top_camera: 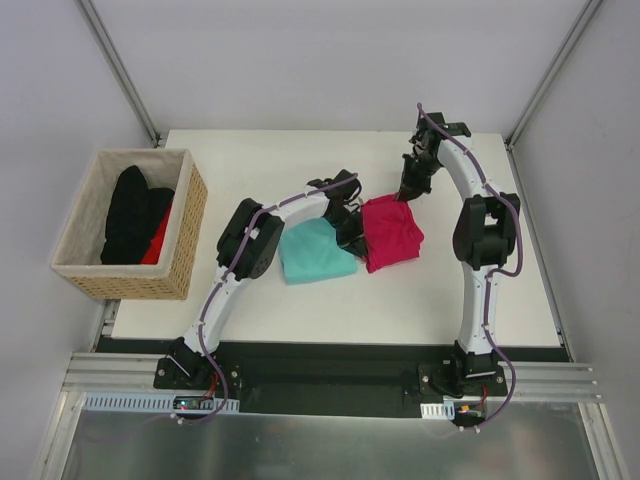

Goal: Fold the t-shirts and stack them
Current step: Put the neatly folded tshirt into the corner of the board with both arms

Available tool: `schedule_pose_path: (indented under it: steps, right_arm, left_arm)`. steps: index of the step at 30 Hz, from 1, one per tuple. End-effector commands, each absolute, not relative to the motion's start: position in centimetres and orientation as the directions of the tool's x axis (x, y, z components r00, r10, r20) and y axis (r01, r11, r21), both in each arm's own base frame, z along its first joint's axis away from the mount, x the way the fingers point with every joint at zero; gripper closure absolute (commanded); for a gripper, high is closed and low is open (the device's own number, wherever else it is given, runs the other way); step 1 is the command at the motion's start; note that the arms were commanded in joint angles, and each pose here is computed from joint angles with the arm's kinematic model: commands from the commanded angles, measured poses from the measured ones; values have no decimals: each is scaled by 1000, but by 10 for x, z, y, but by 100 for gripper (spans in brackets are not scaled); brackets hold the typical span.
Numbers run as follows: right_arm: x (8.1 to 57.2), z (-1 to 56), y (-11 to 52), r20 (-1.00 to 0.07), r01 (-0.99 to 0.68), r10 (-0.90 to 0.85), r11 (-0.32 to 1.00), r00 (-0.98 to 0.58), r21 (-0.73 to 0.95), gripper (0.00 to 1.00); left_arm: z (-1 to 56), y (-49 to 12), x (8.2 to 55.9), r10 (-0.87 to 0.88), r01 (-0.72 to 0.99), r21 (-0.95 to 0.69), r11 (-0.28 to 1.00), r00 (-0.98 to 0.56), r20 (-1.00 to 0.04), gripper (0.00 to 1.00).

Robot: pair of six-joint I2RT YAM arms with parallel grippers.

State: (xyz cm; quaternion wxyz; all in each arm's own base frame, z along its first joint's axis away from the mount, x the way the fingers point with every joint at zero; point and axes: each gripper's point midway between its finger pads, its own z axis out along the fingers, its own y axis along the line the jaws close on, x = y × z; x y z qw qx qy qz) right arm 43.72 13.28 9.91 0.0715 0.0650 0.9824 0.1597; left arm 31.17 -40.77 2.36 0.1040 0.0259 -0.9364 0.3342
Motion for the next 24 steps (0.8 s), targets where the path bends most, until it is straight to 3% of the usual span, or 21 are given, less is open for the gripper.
schedule_pose_path:
  steps: [1,24]
  right_arm:
    - [437,146,139,-203,76,160,927,-966,368,99]
    - [434,137,147,-186,81,166,915,-968,396,99]
  left_arm:
    - [34,-393,314,-13,-115,-575,810,-984,179,100]
    - [68,-413,316,56,-16,-633,774,-994,93,100]
